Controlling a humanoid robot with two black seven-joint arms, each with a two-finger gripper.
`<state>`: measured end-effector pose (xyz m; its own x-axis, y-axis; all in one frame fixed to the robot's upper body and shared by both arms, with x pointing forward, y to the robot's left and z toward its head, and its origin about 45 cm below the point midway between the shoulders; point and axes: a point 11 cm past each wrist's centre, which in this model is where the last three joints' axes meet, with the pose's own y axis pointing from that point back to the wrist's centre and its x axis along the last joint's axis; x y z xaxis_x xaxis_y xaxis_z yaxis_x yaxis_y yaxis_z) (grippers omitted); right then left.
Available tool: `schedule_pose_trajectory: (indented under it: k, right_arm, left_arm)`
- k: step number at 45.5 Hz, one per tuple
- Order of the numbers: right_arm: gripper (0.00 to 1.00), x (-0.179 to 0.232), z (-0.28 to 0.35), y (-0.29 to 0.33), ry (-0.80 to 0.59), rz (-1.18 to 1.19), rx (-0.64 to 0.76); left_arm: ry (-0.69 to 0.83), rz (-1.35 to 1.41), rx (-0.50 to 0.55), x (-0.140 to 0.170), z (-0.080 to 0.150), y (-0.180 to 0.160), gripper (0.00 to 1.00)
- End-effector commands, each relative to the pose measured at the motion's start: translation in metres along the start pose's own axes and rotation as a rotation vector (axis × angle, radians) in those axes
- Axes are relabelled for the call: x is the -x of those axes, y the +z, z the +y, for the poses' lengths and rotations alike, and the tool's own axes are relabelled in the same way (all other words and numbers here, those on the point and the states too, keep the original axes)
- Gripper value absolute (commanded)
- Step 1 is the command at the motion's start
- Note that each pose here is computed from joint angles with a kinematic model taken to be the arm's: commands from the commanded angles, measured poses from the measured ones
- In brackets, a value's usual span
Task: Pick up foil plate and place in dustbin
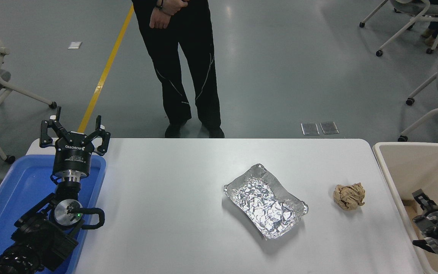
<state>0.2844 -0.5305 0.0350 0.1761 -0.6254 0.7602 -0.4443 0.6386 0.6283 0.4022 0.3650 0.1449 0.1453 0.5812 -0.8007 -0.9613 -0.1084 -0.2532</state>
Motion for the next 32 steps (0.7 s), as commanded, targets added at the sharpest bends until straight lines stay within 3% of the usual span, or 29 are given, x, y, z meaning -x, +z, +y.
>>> schedule_pose_trajectory:
  k: [1, 32]
  right_arm:
    - [1.00, 0.0002, 0.0003, -0.0008, 0.009, -0.012, 0.000]
    - [1.00, -0.0046, -0.0008, 0.0028, 0.014, -0.007, 0.005]
  left_arm:
    - [0.001, 0.004, -0.003, 0.0005, 0.0003, -0.0022, 0.99]
    - [-0.009, 0.006, -0.005, 0.0040, -0.0031, -0.0032, 0.99]
